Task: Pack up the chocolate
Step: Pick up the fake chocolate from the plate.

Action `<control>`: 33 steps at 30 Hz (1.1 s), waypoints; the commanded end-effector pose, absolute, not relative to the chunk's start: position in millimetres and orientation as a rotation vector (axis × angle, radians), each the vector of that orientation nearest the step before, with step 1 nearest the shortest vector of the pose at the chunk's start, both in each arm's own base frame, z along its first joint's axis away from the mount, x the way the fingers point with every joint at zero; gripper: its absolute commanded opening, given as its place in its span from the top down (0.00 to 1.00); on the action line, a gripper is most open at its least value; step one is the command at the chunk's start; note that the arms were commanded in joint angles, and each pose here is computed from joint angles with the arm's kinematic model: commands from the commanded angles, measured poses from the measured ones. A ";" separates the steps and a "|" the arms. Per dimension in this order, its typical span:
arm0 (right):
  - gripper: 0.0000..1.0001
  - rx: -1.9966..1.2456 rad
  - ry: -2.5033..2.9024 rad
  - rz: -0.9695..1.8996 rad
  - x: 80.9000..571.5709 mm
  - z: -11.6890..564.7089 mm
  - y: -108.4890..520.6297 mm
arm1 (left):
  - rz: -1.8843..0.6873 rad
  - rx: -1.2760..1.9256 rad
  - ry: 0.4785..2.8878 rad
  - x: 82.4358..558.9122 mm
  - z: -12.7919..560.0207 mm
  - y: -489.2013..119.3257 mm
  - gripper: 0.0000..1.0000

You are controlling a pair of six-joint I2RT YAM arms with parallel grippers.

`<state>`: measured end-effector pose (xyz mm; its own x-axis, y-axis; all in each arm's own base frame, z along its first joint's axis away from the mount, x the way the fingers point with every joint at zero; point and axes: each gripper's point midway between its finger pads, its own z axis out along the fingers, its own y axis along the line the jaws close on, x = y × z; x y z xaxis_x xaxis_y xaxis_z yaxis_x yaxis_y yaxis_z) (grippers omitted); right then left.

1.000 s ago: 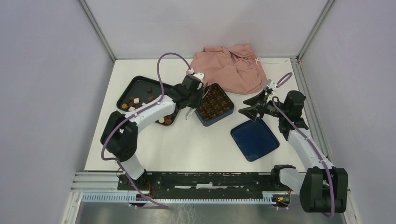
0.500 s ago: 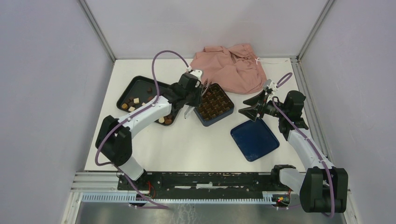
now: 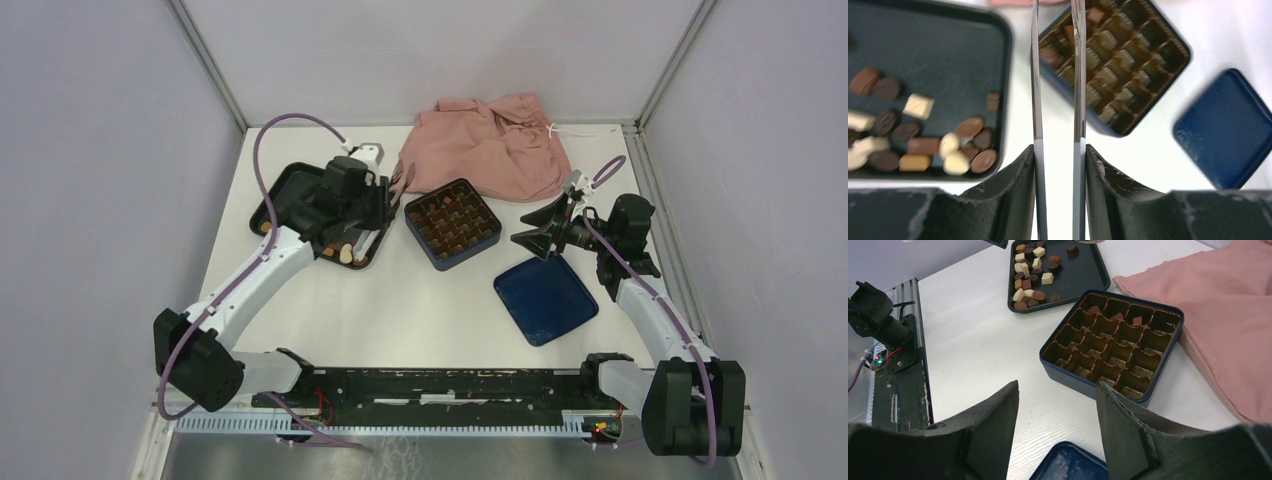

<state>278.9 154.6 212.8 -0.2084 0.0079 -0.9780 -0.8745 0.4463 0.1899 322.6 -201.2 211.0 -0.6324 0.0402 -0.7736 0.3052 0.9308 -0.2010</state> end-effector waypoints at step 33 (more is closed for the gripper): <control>0.36 -0.830 1.488 0.929 281.4 237.3 155.8 | -0.012 -0.119 2.607 288.0 126.5 -51.5 0.55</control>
